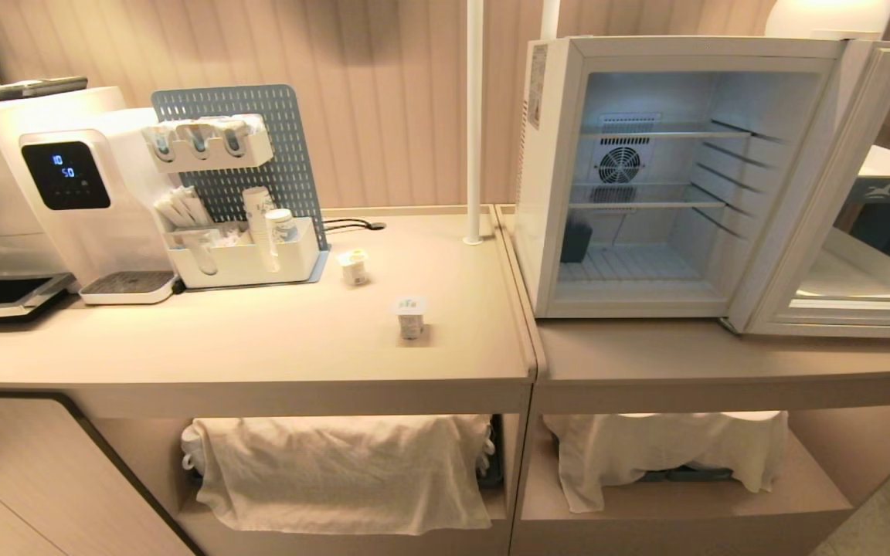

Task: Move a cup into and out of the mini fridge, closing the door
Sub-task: Put the yoghurt in the freezer

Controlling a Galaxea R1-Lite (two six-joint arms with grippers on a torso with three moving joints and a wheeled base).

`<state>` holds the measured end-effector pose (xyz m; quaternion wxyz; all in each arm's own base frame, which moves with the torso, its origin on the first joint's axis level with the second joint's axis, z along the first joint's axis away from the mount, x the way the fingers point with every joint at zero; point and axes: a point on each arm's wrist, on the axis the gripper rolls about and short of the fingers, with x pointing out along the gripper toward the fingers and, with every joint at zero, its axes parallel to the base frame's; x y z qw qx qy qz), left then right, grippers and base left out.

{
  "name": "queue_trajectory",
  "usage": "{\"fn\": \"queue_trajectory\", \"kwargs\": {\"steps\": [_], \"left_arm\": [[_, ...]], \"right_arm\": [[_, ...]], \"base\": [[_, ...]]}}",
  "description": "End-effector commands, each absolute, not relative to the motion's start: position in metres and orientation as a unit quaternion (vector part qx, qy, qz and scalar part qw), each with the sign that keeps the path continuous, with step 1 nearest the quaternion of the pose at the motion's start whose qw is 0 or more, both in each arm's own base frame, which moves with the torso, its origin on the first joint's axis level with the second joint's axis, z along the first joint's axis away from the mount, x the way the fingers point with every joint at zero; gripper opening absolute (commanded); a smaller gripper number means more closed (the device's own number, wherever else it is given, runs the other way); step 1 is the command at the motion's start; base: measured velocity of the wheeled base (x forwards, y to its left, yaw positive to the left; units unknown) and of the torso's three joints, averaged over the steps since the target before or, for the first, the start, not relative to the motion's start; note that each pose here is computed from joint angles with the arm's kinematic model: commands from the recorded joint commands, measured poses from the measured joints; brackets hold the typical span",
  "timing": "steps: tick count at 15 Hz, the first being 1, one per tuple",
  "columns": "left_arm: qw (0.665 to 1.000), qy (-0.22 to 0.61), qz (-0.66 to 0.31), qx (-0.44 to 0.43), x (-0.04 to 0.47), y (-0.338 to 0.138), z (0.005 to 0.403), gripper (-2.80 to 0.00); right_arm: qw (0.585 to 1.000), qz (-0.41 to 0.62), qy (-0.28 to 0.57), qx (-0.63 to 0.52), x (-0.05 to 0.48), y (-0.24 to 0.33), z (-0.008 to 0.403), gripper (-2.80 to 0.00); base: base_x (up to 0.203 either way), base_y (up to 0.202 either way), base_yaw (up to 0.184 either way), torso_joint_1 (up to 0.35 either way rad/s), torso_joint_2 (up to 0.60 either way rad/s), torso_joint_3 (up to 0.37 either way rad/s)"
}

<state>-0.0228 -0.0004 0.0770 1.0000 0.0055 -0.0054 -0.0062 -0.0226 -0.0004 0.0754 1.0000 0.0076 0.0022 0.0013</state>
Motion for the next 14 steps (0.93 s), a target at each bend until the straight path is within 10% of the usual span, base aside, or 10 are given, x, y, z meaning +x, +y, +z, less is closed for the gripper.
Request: {"fn": "queue_trajectory", "kwargs": {"steps": [1, 14], "left_arm": [[1.000, -0.005, -0.006, 0.005, -0.0228, -0.0004, 0.0770, -2.80], [1.000, -0.006, -0.005, 0.004, -0.0228, -0.0004, 0.0772, -2.80]], "right_arm": [[1.000, 0.002, 0.003, 0.008, -0.0225, -0.0004, 0.0755, -2.80], [1.000, 0.002, 0.002, 0.008, -0.0225, -0.0004, 0.0756, -2.80]], "base": [[0.000, 0.189, -0.001, 0.004, 0.00, 0.000], [0.000, 0.193, 0.000, 0.003, 0.00, 0.004]]}}
